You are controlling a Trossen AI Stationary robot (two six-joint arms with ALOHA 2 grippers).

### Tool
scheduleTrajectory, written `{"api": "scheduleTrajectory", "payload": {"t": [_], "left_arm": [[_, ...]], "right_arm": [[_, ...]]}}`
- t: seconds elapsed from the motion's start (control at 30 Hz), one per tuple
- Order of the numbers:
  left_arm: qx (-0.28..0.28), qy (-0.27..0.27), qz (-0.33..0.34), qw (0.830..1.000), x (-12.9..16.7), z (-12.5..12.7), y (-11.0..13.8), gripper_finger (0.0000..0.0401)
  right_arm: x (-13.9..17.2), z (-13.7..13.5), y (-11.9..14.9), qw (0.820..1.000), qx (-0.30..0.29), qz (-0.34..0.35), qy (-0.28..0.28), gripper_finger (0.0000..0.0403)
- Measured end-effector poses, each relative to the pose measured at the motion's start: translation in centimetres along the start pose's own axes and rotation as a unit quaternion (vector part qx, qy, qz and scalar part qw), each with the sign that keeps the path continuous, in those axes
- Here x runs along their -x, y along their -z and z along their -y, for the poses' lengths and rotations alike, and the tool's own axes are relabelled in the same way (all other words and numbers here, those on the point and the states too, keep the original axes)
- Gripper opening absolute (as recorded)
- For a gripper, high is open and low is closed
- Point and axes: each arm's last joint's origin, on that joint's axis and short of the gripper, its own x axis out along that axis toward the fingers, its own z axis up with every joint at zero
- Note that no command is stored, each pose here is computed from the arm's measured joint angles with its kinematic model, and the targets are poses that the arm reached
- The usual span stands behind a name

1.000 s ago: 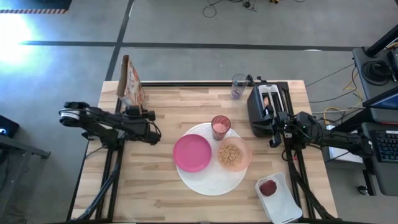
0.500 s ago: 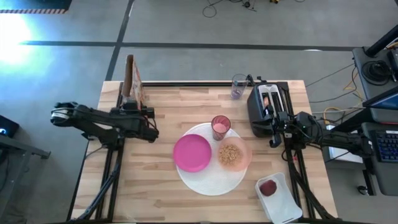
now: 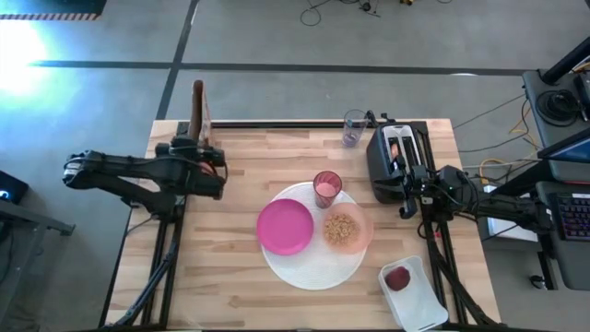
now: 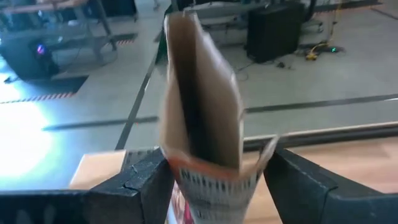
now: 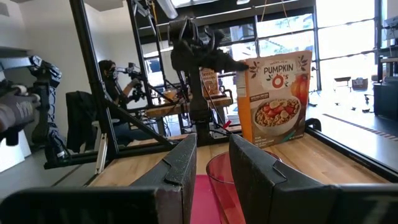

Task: Arrange a breakfast setting
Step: Pour the cereal into the orange bowl, then adjust the cereal box

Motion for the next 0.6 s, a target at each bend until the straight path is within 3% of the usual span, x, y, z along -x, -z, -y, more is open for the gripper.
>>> {"api": "scheduleTrajectory", "payload": {"t": [0.37, 0.6], "left_arm": [[-0.038, 0.027, 0.021, 0.999, 1.5, -0.9, -5.1, 0.0213], [-0.061, 0.028, 0.009, 0.998, 1.6, -0.5, -5.1, 0.0213]], "right_arm": [[0.0, 0.0, 0.0, 1.000, 0.000, 0.000, 0.000, 0.0086], [0.0, 0.0, 0.0, 1.000, 0.000, 0.000, 0.000, 0.0086]]}}
